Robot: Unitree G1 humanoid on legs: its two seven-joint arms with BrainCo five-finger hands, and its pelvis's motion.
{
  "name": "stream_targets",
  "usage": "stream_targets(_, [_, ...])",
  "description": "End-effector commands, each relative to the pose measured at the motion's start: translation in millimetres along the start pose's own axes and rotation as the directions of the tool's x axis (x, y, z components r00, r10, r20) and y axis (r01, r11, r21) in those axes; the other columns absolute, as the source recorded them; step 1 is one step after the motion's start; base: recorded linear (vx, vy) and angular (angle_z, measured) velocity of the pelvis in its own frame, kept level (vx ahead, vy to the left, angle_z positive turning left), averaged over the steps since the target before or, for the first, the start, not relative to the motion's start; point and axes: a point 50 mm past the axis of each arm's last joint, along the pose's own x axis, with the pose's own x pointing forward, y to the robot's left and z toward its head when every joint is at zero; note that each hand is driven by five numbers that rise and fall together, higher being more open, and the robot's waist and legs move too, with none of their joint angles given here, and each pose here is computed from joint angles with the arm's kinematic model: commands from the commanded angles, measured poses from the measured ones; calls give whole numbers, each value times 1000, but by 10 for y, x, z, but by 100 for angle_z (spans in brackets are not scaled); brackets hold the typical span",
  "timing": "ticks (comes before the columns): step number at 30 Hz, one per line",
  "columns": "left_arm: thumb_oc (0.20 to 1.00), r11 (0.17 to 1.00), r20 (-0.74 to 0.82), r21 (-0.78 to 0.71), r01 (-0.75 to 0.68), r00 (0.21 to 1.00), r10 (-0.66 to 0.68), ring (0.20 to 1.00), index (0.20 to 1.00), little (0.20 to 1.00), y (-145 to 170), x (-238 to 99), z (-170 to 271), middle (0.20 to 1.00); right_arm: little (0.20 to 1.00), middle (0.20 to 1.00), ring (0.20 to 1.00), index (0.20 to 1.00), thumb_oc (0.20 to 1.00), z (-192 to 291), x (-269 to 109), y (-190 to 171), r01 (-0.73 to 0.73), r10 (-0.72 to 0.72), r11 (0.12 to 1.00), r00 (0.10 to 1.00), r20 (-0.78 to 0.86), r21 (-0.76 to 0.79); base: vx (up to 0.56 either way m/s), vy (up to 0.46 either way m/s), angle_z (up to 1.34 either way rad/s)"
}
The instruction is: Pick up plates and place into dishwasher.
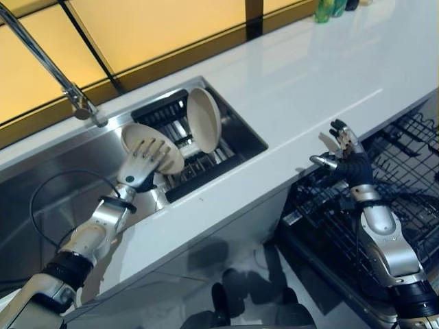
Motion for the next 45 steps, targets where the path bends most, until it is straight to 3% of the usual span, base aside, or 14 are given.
stream_targets(1, [325, 981, -129, 141, -133, 980, 152, 325, 325, 325, 367, 318, -417, 325, 1000, 1000, 1000, 1000, 1000, -86, 20, 34, -7, 6, 1000, 999, -45, -26, -151, -1, -15])
stream_targets(2, [200, 979, -152, 148, -143, 974, 166, 200, 200, 200, 401, 351, -454, 200, 1000, 1000, 1000, 1000, 1000, -65, 48, 47, -8, 7, 1000, 999, -34, -26, -129, 0, -9])
stream_targets(9, [200, 964, -248, 190, -186, 941, 231, 200, 200, 200, 580, 513, -638, 200, 1000, 1000, 1000, 1000, 1000, 69, 187, 104, 1, 0, 1000, 999, 35, -28, -115, 10, -8])
stream_targets(19, [200, 960, -239, 169, -224, 936, 260, 200, 200, 200, 539, 463, -549, 200, 1000, 1000, 1000, 1000, 1000, 96, 138, 65, -17, 18, 999, 999, 38, -36, -11, 29, -1])
stream_targets(36, [200, 927, -357, 100, -362, 857, 373, 200, 200, 200, 324, -187, -536, 200, 1000, 1000, 1000, 1000, 1000, -121, -314, -249, -63, 51, 994, 988, -148, -83, 115, 54, 12])
stream_targets(45, [200, 818, -383, 54, -572, 745, 547, 200, 200, 200, 520, -487, -483, 200, 1000, 1000, 1000, 1000, 1000, -208, -584, -301, -65, 50, 996, 974, -221, -64, 66, -26, 12])
